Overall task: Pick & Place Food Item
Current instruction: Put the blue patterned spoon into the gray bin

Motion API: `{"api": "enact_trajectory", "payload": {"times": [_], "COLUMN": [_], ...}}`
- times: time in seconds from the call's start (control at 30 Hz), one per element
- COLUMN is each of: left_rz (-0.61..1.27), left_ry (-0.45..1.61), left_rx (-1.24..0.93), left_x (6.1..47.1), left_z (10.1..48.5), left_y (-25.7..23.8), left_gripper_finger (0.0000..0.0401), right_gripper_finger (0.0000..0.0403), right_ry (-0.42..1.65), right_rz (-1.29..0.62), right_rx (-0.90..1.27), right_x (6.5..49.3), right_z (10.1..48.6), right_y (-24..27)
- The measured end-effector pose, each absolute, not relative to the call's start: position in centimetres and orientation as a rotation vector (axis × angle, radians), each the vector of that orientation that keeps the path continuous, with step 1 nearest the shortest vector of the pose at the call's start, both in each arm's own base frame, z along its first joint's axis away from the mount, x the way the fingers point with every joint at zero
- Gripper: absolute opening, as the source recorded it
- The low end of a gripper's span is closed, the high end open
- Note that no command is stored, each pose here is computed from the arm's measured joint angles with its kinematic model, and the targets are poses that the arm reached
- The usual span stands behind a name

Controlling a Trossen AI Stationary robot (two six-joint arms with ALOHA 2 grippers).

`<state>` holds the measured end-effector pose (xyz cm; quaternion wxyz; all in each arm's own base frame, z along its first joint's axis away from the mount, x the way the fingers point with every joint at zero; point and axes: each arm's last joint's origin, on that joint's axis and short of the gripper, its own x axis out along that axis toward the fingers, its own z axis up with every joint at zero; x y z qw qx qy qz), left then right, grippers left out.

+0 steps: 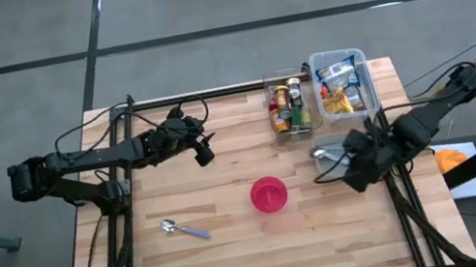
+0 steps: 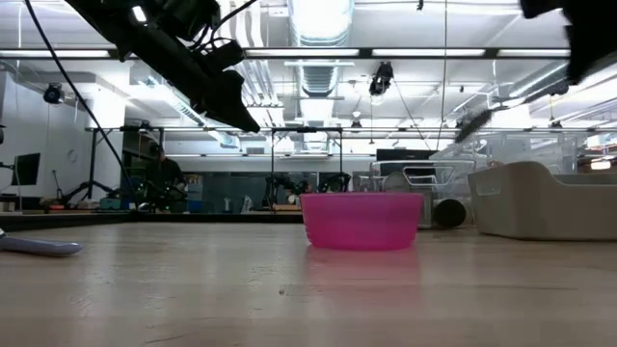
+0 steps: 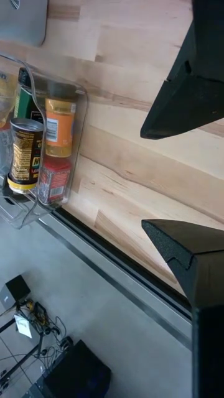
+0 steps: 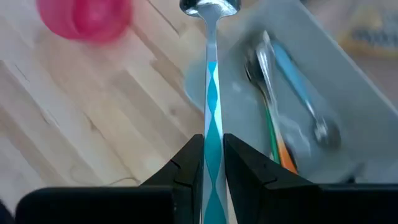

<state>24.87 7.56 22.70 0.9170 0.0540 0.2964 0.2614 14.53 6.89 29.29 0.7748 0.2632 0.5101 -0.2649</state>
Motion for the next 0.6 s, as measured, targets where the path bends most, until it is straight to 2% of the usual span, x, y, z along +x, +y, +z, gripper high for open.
{"api": "enact_trajectory", "payload": {"times": [0.17, 0.33, 0.6], "left_rz": [0.538, 0.538, 0.538], "left_ry": [0.61, 0.61, 0.61], "left_rx": [0.111, 0.111, 0.111], "left_x": [24.9, 24.9, 24.9], "left_z": [22.7, 22.7, 22.7], "left_y": [7.6, 7.6, 7.5], "left_gripper_finger": [0.0223, 0.0223, 0.0223], "right_gripper_finger": [0.0053, 0.0053, 0.0053], "right_ry": [1.172, 1.278, 1.311], "right_rz": [-0.605, -0.677, -0.702], "right_rx": [0.577, 0.454, 0.214], "right_x": [12.7, 11.9, 12.6], "right_z": [29.4, 28.4, 25.1], "right_y": [7.2, 7.2, 7.3]}}
